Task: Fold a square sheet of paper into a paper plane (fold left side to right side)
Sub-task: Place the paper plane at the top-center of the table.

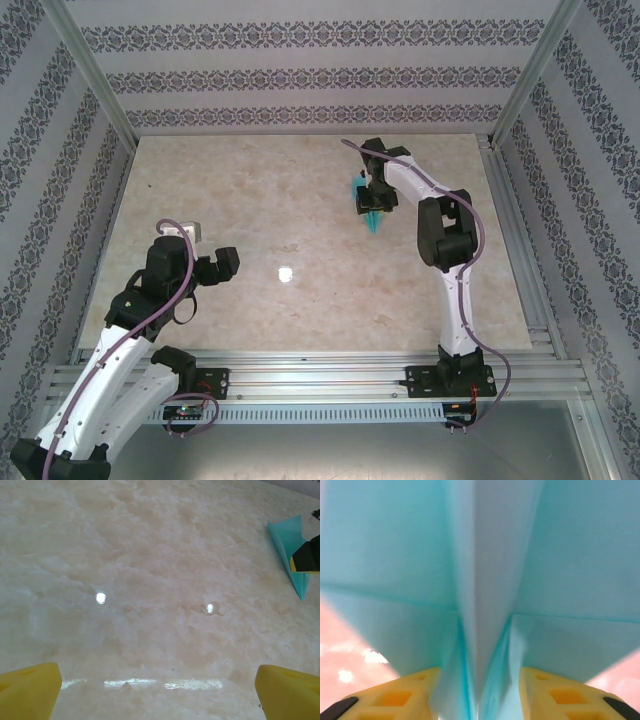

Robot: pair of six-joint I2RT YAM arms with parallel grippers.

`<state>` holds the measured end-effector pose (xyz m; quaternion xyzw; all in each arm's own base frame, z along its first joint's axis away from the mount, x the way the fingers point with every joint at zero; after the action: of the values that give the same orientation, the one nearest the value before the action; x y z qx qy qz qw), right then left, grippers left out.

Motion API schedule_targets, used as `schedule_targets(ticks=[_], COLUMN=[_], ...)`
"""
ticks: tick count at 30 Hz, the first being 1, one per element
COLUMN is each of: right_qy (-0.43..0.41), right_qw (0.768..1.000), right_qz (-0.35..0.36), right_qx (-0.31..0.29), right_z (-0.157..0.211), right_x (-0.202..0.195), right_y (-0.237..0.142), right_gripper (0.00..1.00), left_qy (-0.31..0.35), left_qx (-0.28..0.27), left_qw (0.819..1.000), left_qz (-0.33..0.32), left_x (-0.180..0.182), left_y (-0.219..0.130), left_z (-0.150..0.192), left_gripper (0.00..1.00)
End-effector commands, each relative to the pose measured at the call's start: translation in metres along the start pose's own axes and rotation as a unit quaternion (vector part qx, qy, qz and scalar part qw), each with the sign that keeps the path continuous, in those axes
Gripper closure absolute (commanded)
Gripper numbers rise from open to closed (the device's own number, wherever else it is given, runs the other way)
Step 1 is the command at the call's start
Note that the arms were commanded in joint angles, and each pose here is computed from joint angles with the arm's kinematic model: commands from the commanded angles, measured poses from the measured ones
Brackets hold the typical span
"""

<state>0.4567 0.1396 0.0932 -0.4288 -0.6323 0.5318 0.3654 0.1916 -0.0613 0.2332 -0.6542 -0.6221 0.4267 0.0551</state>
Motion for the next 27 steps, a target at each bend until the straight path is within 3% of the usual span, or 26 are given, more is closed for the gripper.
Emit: schedule_targets(ticks=[1,8,14,19,23,24,27], right_qy=[0.0,-0.005,0.023,0.057,0.094,0.111,0.129], right_qw=[0.998,0.994,0.982,0.964,0.938,0.93,0.911], right_qz=[0.019,0.031,0.068,0.112,0.155,0.163,0.174], right_qx=[-0.055,-0.105,-0.175,-0.233,-0.295,-0.312,-0.352], right_z=[-0.008,0.015,0.063,0.117,0.155,0.166,0.182], right_x=[-0.002,0.008,0.005,-0.007,-0.023,-0.03,-0.044], right_y=[-0.058,-0.121,-0.176,-0.202,-0.202,-0.199,-0.189], right_gripper=[0.52,0.43,0.37,0.33,0.15,0.05,0.02], left_qy=[-0.001,-0.006,-0.021,-0.019,-0.006,-0.002,0.023], left_qx=[-0.001,-0.003,-0.038,-0.114,-0.19,-0.212,-0.261], left_qw=[1.0,1.0,0.998,0.99,0.973,0.967,0.949], left_qz=[-0.015,-0.022,-0.044,-0.086,-0.129,-0.142,-0.175], left_x=[0.006,0.006,0.009,0.018,0.027,0.03,0.038], left_y=[0.001,0.003,0.008,0.01,0.01,0.01,0.013], left_z=[0.001,-0.002,-0.012,-0.03,-0.046,-0.05,-0.06], left_gripper=[0.0,0.0,0.0,0.0,0.0,0.0,0.0])
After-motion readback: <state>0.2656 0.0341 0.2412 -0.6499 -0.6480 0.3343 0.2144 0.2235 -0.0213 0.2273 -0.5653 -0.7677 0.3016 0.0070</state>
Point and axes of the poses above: each hand's point on the last joint's axis, 136 mm out from that joint toward the fingers, its own y axis out along the fingers, its own x axis along the line the jaws close on, z = x × y, the point moved 6 cm from there along -y, back along the fingers, and after that the axes turned 14 degrees about -y, right-handed, at the moved point
